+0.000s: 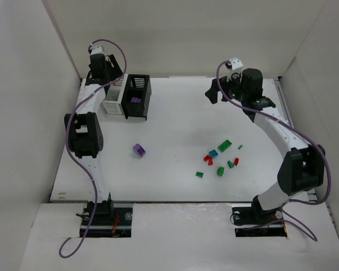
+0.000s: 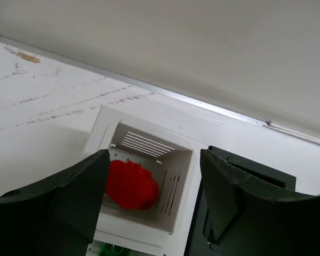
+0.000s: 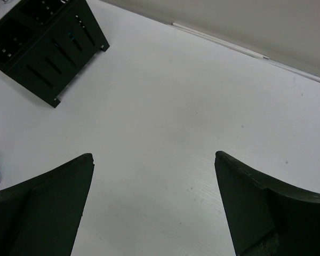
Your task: Sort the legos into containers by color
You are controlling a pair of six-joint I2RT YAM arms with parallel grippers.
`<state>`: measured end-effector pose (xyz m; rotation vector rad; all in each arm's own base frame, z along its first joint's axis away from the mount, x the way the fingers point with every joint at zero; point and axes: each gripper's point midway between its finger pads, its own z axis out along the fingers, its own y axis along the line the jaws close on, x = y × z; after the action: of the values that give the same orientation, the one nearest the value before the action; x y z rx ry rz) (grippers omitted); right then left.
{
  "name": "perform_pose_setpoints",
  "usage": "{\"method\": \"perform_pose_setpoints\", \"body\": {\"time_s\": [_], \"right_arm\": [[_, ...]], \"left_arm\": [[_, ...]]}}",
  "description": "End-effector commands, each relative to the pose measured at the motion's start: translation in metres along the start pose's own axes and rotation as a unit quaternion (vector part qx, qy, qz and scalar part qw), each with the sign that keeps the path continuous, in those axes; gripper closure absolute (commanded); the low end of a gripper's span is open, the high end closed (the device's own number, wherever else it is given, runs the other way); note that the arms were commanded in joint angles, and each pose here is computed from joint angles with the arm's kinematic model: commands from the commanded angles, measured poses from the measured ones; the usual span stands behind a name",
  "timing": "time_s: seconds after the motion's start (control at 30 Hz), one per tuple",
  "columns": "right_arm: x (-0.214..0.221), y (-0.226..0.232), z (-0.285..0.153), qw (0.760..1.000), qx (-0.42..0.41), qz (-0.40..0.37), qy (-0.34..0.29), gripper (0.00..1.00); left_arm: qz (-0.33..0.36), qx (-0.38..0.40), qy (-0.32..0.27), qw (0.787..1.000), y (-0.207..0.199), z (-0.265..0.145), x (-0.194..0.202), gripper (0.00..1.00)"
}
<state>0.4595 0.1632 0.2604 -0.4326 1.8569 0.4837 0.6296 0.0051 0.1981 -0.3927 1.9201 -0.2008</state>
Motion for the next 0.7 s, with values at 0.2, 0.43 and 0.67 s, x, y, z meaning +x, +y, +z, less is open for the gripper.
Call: {"method": "perform_pose_setpoints", "body": {"time_s": [0.2, 0.43, 0.67], "right_arm": [[-0.01, 0.008, -0.013, 1.0, -0.005, -0.023, -0.009, 0.0], [0.006, 0.013, -0.025, 0.999, 0.035, -0.021, 0.006, 0.0], [0.028, 0.023, -0.023, 0.997, 0.065, -0.005, 0.039, 0.0]], "left_arm": [[-0.013, 0.012, -0.025, 1.0, -0.03, -0.063, -0.042, 0.22], [-0.092, -0.053, 0.072, 0.992, -0.03, -0.155, 0.043, 0.06], [-0.121, -0.1, 0.155, 0.975, -0.025, -0.237, 0.145, 0.13]]}}
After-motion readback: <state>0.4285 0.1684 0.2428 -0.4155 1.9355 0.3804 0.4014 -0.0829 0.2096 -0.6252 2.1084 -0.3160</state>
